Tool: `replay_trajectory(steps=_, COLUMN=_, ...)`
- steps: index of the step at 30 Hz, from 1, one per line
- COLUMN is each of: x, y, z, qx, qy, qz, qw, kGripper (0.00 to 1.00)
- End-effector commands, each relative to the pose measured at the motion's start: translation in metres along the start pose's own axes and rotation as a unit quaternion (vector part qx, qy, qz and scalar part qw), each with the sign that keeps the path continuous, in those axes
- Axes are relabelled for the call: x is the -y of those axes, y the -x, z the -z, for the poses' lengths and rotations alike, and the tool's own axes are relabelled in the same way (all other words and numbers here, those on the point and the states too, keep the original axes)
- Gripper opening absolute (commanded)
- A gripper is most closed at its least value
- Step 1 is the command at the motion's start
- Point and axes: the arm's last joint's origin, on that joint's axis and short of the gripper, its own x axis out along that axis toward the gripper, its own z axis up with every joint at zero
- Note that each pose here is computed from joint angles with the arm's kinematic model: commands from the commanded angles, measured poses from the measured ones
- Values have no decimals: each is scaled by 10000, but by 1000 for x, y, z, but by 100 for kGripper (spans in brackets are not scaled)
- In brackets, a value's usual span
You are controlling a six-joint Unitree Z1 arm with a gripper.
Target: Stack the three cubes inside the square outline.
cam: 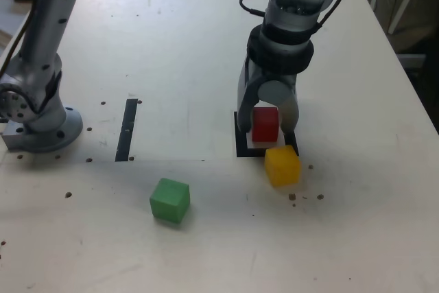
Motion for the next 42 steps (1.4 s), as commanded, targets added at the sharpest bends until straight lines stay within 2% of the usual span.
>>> replay_trajectory(steps=1, x=-2, y=3, z=3, qx=35, qy=15, qz=-9, qw=10000, kGripper=99)
replay_trajectory(steps=5, x=-3, y=7, z=6, qx=62, qy=23, qz=-72, qw=10000, kGripper=100)
replay_trajectory(steps=9, x=-5, y=17, z=13, qx=160, qy=28, qz=-210, qw=9996, kGripper=100)
replay_trajectory(steps=15, x=-8, y=39, z=23, qx=389, qy=-165, qz=-623, qw=9972, kGripper=100)
replay_trajectory(steps=17, x=-7, y=48, z=23, qx=496, qy=-407, qz=-769, qw=9950, kGripper=100)
replay_trajectory(steps=19, x=-4, y=58, z=20, qx=650, qy=-747, qz=-925, qw=9908, kGripper=100)
replay_trajectory(steps=23, x=7, y=77, z=14, qx=937, qy=-1523, qz=-1179, qw=9768, kGripper=100)
replay_trajectory(steps=29, x=25, y=86, z=11, qx=1045, qy=-2415, qz=-1329, qw=9555, kGripper=99)
replay_trajectory(steps=32, x=35, y=88, z=10, qx=979, qy=-2914, qz=-1430, qw=9408, kGripper=99)
replay_trajectory(steps=37, x=49, y=82, z=14, qx=762, qy=-3614, qz=-1525, qw=9167, kGripper=99)
replay_trajectory(steps=39, x=55, y=79, z=16, qx=701, qy=-3798, qz=-1549, qw=9093, kGripper=99)
replay_trajectory(steps=42, x=65, y=74, z=19, qx=629, qy=-3986, qz=-1566, qw=9015, kGripper=99)
